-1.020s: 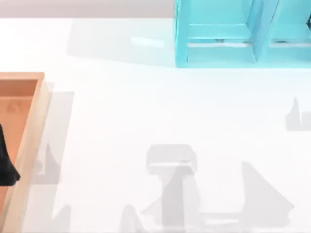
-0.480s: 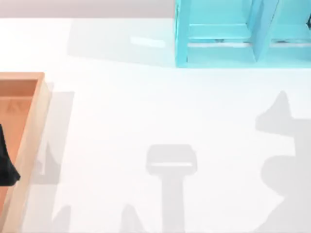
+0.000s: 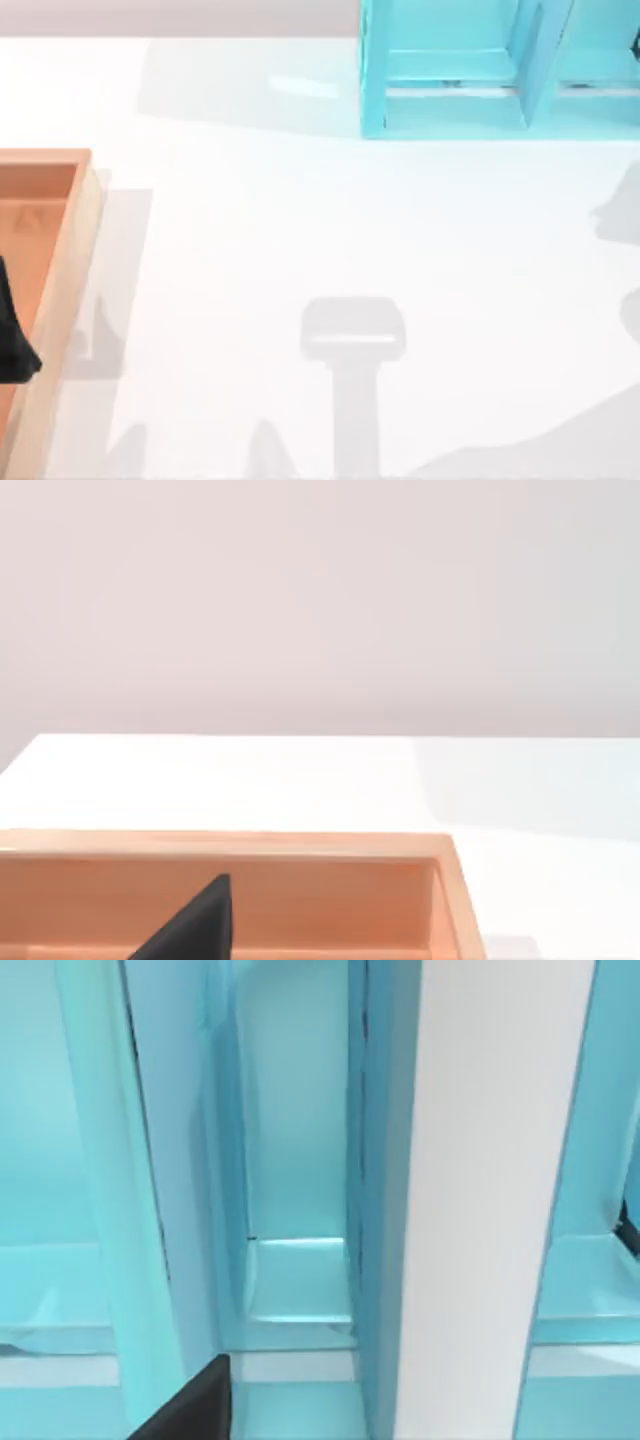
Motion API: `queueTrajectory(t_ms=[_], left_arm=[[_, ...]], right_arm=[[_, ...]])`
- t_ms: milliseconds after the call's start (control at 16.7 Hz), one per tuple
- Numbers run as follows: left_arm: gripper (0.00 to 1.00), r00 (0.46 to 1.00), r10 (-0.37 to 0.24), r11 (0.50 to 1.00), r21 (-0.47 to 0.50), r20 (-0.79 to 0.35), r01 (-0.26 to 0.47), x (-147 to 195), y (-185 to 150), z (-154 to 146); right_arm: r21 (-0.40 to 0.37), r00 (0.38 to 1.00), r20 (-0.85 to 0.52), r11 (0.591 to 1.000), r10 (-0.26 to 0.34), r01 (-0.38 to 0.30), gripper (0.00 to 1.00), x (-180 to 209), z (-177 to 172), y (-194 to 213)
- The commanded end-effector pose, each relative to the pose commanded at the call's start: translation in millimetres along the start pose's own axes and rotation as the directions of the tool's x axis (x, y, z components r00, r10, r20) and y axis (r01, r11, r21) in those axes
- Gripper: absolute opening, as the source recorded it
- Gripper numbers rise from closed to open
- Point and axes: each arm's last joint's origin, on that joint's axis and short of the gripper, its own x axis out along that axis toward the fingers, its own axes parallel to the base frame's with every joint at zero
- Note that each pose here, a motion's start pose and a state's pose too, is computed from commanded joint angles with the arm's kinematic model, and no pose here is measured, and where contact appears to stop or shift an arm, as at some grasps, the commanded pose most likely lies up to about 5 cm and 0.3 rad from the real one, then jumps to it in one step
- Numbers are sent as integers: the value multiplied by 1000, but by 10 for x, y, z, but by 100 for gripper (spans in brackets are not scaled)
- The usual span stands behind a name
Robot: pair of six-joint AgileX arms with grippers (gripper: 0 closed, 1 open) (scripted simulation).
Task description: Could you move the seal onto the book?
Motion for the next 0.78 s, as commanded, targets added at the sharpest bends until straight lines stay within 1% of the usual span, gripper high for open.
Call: queueTrajectory(t_ms=[300, 420, 780], left_arm=[[100, 1000, 0, 1000, 0, 0, 0, 0, 0, 0], [100, 1000, 0, 1000, 0, 0, 0, 0, 0, 0], [100, 1000, 0, 1000, 0, 0, 0, 0, 0, 0]], right_arm=[[1, 1000, -3, 1000, 3, -3, 100, 4, -1, 21], [0, 1000, -3, 1000, 1, -1, 100, 87, -5, 9], [0, 1000, 2, 1000, 0, 0, 100, 711, -5, -30]])
